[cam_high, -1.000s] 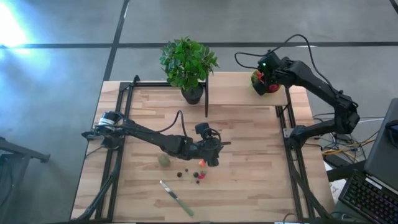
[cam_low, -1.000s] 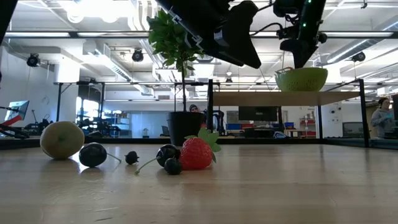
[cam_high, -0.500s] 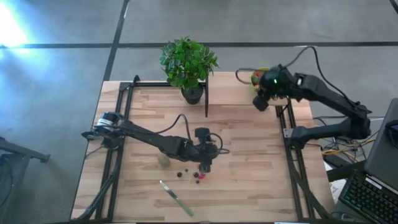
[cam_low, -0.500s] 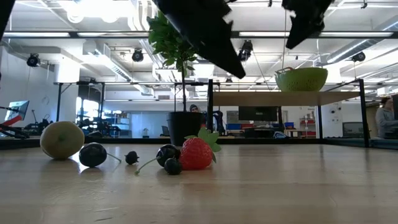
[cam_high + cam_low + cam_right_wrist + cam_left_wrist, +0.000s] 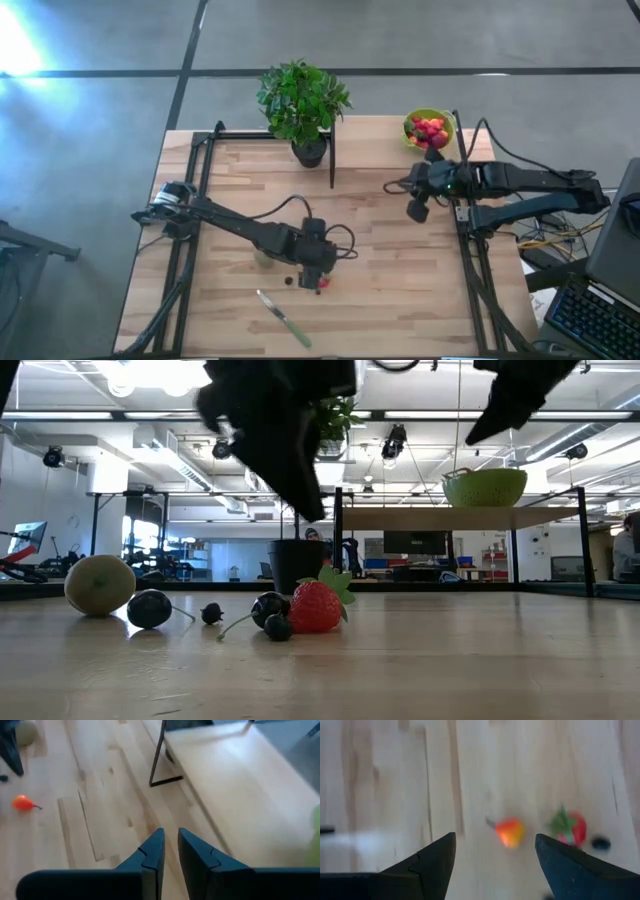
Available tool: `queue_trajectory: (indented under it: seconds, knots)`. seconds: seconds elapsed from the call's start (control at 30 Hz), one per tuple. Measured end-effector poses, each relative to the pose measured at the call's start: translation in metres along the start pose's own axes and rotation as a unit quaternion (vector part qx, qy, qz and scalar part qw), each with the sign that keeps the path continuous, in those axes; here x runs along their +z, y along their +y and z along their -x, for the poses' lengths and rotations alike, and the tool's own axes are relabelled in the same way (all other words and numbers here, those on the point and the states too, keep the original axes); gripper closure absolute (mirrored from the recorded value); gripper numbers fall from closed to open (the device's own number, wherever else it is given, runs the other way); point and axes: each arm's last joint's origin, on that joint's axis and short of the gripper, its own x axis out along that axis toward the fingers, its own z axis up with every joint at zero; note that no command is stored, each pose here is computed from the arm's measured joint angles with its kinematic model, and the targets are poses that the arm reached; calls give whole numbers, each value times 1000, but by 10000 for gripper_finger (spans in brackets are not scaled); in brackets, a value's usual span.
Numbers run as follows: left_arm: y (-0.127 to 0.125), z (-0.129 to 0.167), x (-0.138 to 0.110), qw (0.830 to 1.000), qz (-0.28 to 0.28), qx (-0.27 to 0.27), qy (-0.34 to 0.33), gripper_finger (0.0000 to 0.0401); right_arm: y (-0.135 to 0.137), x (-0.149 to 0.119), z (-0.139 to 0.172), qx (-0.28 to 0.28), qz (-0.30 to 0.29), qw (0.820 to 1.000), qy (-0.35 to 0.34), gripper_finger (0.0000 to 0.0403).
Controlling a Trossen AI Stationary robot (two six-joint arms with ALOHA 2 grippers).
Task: Pick & Place Fruit
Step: Put the black cherry into the green strainer bowl on the shelf
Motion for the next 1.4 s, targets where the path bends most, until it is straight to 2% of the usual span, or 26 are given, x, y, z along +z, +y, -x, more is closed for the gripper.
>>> queue_trajectory:
  seconds: [0.3, 0.5, 0.67, 0.83, 1.07, 1.17, 1.4]
  knots:
    - [-23, 12, -25, 989, 78, -23, 121, 124, 13, -33, -29, 14, 1, 1000, 13, 337]
    - [-55, 23, -32, 983, 119, -50, 130, 124, 15, -39, -36, 14, -4, 1000, 12, 323]
    - [-71, 28, -37, 972, 190, -39, 131, 124, 15, -39, -36, 14, -11, 1000, 13, 317]
    - [-72, 26, -42, 959, 259, 5, 118, 124, 15, -37, -36, 17, -16, 1000, 3, 310]
    - [-71, 13, -57, 925, 345, 4, 157, 124, 16, -36, -36, 17, -16, 1000, 1, 301]
    - [-69, 9, -61, 919, 358, 8, 164, 124, 16, -36, -36, 17, -17, 1000, 1, 297]
    - [-67, -1, -66, 917, 366, -3, 159, 124, 16, -35, -36, 19, -19, 1000, -5, 303]
